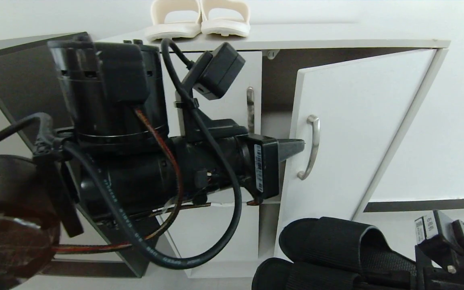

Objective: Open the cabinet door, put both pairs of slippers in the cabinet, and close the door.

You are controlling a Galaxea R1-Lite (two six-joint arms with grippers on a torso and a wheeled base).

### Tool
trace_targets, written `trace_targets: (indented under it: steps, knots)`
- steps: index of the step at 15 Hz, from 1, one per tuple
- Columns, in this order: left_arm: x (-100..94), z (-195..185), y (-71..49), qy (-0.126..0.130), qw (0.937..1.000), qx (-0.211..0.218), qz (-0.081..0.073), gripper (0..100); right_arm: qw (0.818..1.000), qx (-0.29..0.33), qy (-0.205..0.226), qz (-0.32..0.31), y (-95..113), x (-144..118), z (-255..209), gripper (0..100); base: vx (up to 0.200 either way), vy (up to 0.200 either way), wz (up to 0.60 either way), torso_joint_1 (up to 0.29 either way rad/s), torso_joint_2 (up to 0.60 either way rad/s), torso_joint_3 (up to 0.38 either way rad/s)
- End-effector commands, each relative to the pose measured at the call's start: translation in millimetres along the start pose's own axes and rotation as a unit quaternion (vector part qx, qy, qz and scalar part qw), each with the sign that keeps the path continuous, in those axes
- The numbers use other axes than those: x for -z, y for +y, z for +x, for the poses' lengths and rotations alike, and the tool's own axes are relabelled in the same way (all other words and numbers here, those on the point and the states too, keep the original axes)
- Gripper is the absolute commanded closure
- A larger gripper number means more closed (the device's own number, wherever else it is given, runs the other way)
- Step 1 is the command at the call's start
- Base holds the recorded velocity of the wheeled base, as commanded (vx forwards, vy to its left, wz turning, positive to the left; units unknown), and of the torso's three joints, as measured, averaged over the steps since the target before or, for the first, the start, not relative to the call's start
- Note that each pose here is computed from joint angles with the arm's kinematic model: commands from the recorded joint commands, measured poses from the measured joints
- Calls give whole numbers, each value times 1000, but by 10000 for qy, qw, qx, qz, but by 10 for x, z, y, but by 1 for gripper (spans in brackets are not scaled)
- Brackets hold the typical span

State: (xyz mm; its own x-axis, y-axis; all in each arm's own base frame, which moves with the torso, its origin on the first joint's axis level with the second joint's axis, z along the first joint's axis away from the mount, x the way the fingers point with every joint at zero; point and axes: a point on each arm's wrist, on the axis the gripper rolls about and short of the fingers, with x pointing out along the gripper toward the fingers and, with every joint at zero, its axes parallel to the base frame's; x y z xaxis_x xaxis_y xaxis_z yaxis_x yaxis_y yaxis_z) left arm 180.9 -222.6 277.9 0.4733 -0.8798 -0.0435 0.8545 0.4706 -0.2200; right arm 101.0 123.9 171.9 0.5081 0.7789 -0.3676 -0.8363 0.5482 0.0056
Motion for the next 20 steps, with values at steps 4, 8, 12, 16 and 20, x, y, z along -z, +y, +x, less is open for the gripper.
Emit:
trace_targets:
  steps: [4, 8, 12, 16, 20]
  knots:
    - [-96, -450, 19, -297, 9994, -195, 30, 100, 9995, -127, 66, -294, 50, 80, -40, 100, 0, 0, 0, 0, 0, 0]
    - [-165, -74, 339, -281, 9980, -558, -42, 100, 9983, -156, 494, -261, 62, 90, -53, 100, 0, 0, 0, 0, 0, 0]
    - [-232, 358, 512, -374, 9971, -578, -322, 100, 9984, -117, 481, -264, 62, 86, -73, 100, 0, 0, 0, 0, 0, 0]
    - [-265, 402, 515, -441, 9967, -542, -425, 100, 9982, -120, 519, -269, 61, 92, -57, 100, 0, 0, 0, 0, 0, 0]
    - [-273, 445, 532, -676, 9956, -534, -362, 100, 9979, -123, 580, -263, 60, 112, -48, 100, -50, 0, 0, 1, 1, -1]
